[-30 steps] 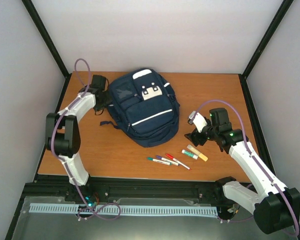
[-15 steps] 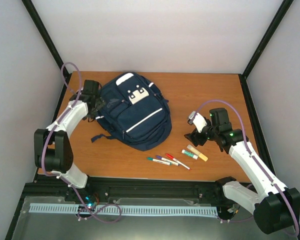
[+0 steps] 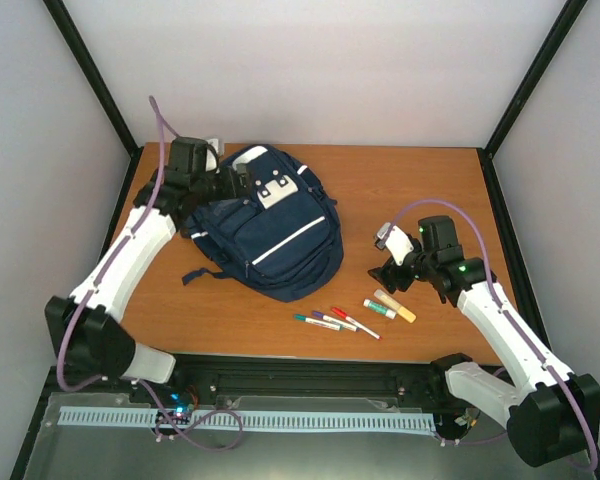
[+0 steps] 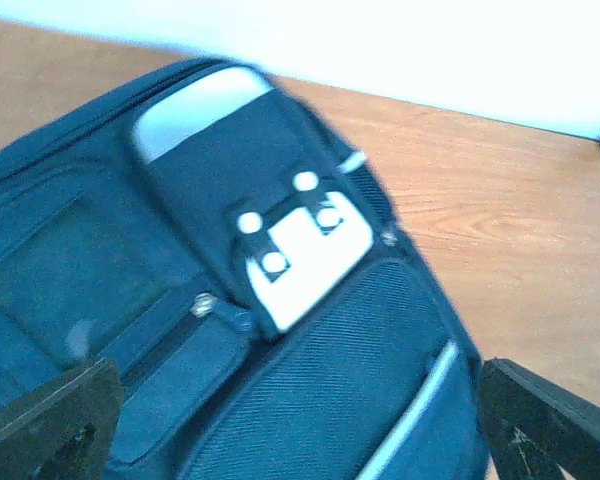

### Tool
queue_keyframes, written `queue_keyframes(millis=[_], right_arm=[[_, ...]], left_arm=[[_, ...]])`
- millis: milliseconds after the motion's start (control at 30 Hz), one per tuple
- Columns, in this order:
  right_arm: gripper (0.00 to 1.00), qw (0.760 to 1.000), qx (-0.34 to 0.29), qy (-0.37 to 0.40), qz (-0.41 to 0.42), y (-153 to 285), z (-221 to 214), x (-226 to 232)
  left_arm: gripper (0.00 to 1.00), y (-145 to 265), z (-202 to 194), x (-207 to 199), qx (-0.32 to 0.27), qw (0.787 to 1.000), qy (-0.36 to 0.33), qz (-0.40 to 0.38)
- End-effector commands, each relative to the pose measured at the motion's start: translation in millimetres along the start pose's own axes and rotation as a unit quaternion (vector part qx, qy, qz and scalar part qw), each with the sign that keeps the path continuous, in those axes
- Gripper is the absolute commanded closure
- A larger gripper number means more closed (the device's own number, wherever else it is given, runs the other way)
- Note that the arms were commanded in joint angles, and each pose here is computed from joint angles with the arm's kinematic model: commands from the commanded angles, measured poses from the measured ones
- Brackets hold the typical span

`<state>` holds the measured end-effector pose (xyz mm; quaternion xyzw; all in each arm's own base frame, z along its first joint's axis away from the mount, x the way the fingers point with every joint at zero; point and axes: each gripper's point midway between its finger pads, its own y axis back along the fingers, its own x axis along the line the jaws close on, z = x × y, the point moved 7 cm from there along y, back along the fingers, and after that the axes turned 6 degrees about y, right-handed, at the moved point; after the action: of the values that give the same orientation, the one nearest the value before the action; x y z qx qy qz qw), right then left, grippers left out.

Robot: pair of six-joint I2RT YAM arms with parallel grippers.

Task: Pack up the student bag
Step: Adjust the student bag at the center of the board, then pick up the stationery from the center of the board.

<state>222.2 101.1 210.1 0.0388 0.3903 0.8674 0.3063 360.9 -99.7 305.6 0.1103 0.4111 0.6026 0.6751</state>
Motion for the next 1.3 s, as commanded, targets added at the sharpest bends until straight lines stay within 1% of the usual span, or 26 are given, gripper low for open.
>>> queue_keyframes(millis=[0, 67, 133, 200, 267, 300, 333, 367, 400, 433, 467, 500, 533, 600, 633, 667, 733, 767, 800, 867, 900, 933, 1000, 1133, 1200, 1267], right_arm=[[0.18, 1.0, 0.006, -0.004, 0.013, -4.7, -4.9, 1.1], [0.18, 1.0, 0.007, -0.006, 0.017, -6.4, -5.4, 1.3], [0.18, 1.0, 0.011, -0.009, 0.021, -8.8, -6.0, 1.1], [0.18, 1.0, 0.015, -0.012, 0.018, -9.2, -4.9, -1.2], [0.18, 1.0, 0.016, -0.013, 0.015, -6.2, -1.6, -3.1], [0.18, 1.0, 0.012, -0.012, 0.011, -2.2, 2.8, -4.7], [0.17, 1.0, 0.011, -0.01, 0.01, 0.4, 5.5, -5.2], [0.15, 1.0, 0.013, -0.009, 0.01, 3.2, 7.3, -5.8], [0.12, 1.0, 0.018, -0.007, 0.011, 5.6, 9.1, -6.6], [0.06, 1.0, 0.028, -0.005, 0.012, 7.6, 10.4, -7.8], [0.01, 0.999, 0.043, -0.005, 0.013, 8.8, 10.4, -9.1], [0.0, 0.998, 0.062, -0.005, 0.02, 9.2, 8.4, -9.2], [0.0, 0.996, 0.081, -0.004, 0.03, 8.3, 6.4, -9.5], [0.0, 0.992, 0.12, -0.004, 0.049, 6.1, -1.2, -8.4], [0.0, 0.99, 0.136, -0.001, 0.048, 5.1, -5.8, -9.0], [0.0, 0.988, 0.151, 0.003, 0.041, 3.8, -11.0, -10.4], [0.0, 0.985, 0.17, 0.009, 0.032, 0.9, -20.6, -11.1], [0.0, 0.983, 0.18, 0.009, 0.033, -0.7, -25.1, -10.5], [0.0, 0.982, 0.188, 0.006, 0.038, -1.9, -28.4, -9.2], [0.0, 0.98, 0.193, 0.0, 0.057, -4.3, -31.7, -4.6], [0.02, 0.979, 0.192, -0.001, 0.066, -5.3, -33.0, -2.4], [0.06, 0.979, 0.193, 0.0, 0.072, -6.6, -34.9, -0.3], [0.13, 0.976, 0.204, 0.006, 0.076, -10.5, -43.2, 2.2], [0.29, 0.967, 0.248, 0.018, 0.054, -20.8, -63.5, -1.2], [0.38, 0.961, 0.272, 0.016, 0.046, -25.2, -71.4, -3.3], [0.44, 0.956, 0.291, 0.009, 0.044, -28.6, -77.9, -3.6]], left_arm=[[0.0, 34.4, -3.3, -45.8, -0.068, 0.985, -0.119, -0.105], [0.0, 44.3, -12.7, -61.6, -0.092, 0.977, -0.161, -0.108], [0.0, 54.4, -17.6, -73.3, -0.105, 0.972, -0.174, -0.116], [0.0, 66.1, -18.5, -80.7, -0.123, 0.972, -0.171, -0.106], [0.0, 73.2, -17.1, -81.1, -0.129, 0.975, -0.15, -0.1], [0.0, 72.2, -13.5, -77.5, -0.135, 0.979, -0.135, -0.075], [0.0, 66.9, -13.5, -70.4, -0.125, 0.984, -0.123, -0.036], [0.0, 61.0, -13.5, -67.6, -0.112, 0.985, -0.132, -0.011], [0.0, 56.2, -13.4, -71.3, -0.096, 0.982, -0.163, -0.01], [0.0, 51.9, -14.6, -75.4, -0.083, 0.982, -0.168, -0.022], [0.0, 52.5, -15.1, -78.7, -0.082, 0.984, -0.153, -0.042], [0.0, 57.4, -18.2, -83.1, -0.084, 0.983, -0.143, -0.081], [0.0, 65.3, -20.5, -90.4, -0.096, 0.978, -0.128, -0.136], [0.0, 79.8, -23.0, -89.4, -0.141, 0.968, -0.086, -0.188], [0.0, 84.8, -21.7, -86.9, -0.158, 0.966, -0.062, -0.195], [0.0, 81.9, -22.6, -84.5, -0.159, 0.967, -0.047, -0.191], [0.0, 69.9, -28.7, -87.1, -0.128, 0.971, -0.072, -0.188], [0.0, 62.8, -34.1, -88.6, -0.102, 0.972, -0.102, -0.184], [0.04, 59.1, -39.3, -91.4, -0.075, 0.97, -0.129, -0.19], [0.26, 53.5, -52.9, -93.0, -0.026, 0.963, -0.177, -0.204], [0.34, 51.8, -59.3, -90.9, -0.009, 0.96, -0.19, -0.206], [0.4, 52.0, -64.0, -89.4, -0.002, 0.957, -0.202, -0.21], [0.47, 54.3, -73.3, -80.9, 0.0, 0.955, -0.214, -0.205], [0.46, 62.3, -81.6, -57.3, -0.045, 0.96, -0.221, -0.164], [0.42, 64.6, -82.0, -46.3, -0.069, 0.965, -0.214, -0.135], [0.4, 59.9, -84.9, -37.4, -0.075, 0.969, -0.211, -0.108]])
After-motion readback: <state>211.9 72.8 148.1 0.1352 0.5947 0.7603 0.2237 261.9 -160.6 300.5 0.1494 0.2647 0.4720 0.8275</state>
